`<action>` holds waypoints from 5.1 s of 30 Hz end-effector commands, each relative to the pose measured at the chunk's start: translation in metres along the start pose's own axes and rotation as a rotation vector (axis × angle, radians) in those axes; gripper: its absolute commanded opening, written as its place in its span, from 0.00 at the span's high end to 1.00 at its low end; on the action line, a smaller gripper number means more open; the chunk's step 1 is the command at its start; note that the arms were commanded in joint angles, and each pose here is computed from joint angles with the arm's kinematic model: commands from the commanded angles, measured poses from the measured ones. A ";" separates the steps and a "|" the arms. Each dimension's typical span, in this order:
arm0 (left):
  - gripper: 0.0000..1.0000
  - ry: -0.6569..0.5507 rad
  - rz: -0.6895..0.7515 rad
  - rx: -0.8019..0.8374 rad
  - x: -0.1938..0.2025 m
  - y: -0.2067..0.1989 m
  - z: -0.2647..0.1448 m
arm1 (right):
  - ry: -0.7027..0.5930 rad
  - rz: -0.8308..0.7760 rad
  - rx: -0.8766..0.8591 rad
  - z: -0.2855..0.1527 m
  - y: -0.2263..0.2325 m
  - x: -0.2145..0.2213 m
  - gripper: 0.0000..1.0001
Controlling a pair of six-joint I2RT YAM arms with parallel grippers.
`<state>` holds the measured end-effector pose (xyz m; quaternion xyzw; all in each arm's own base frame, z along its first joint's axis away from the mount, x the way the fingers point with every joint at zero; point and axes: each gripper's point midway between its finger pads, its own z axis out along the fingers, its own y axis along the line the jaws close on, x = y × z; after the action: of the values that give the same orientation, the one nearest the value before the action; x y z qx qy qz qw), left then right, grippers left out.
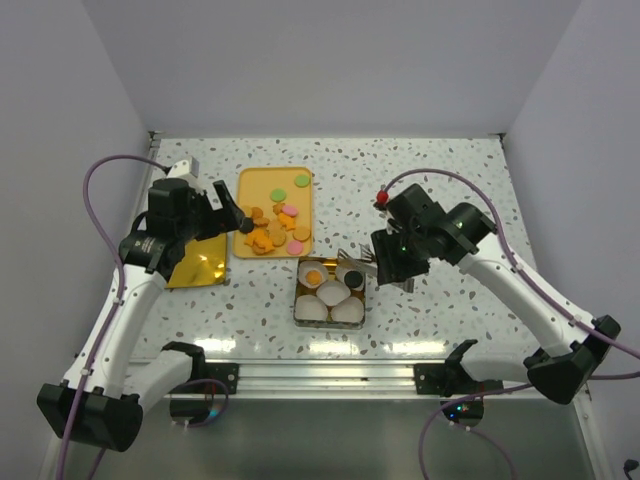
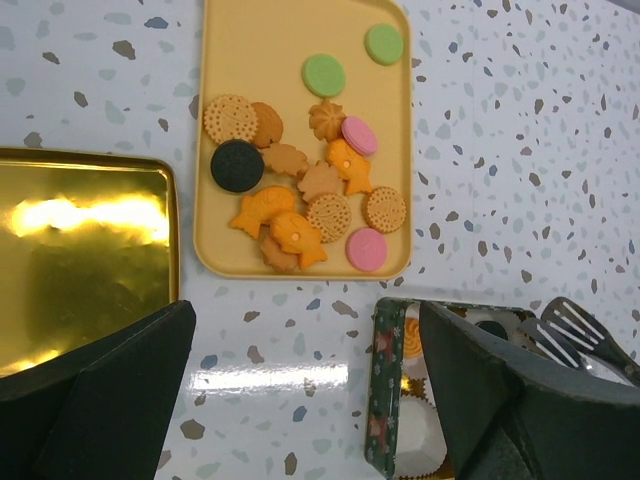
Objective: Pack the cookies
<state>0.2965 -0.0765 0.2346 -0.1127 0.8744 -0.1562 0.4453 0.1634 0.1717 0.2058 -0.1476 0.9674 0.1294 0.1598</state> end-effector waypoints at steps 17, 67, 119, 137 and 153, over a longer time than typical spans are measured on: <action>0.00 -0.052 0.033 -0.053 -0.014 0.008 -0.018 | -0.159 -0.115 -0.064 0.020 0.063 -0.152 0.51; 0.00 -0.077 0.056 -0.137 -0.019 0.023 -0.034 | -0.072 -0.044 -0.095 0.130 0.097 -0.220 0.57; 0.00 -0.061 0.019 -0.074 -0.021 0.010 0.000 | 0.040 -0.103 -0.247 -0.010 0.033 0.025 0.59; 0.00 -0.060 0.015 -0.107 -0.014 0.018 -0.009 | 0.085 -0.114 -0.205 0.019 0.029 0.021 0.57; 0.00 -0.079 0.023 -0.110 -0.023 0.016 -0.006 | 0.004 -0.138 -0.203 -0.001 0.039 -0.012 0.49</action>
<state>0.2954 -0.0555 0.2384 -0.1279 0.8755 -0.1016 0.4548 0.1501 0.2019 0.1947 -0.2169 0.9480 0.2020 0.1157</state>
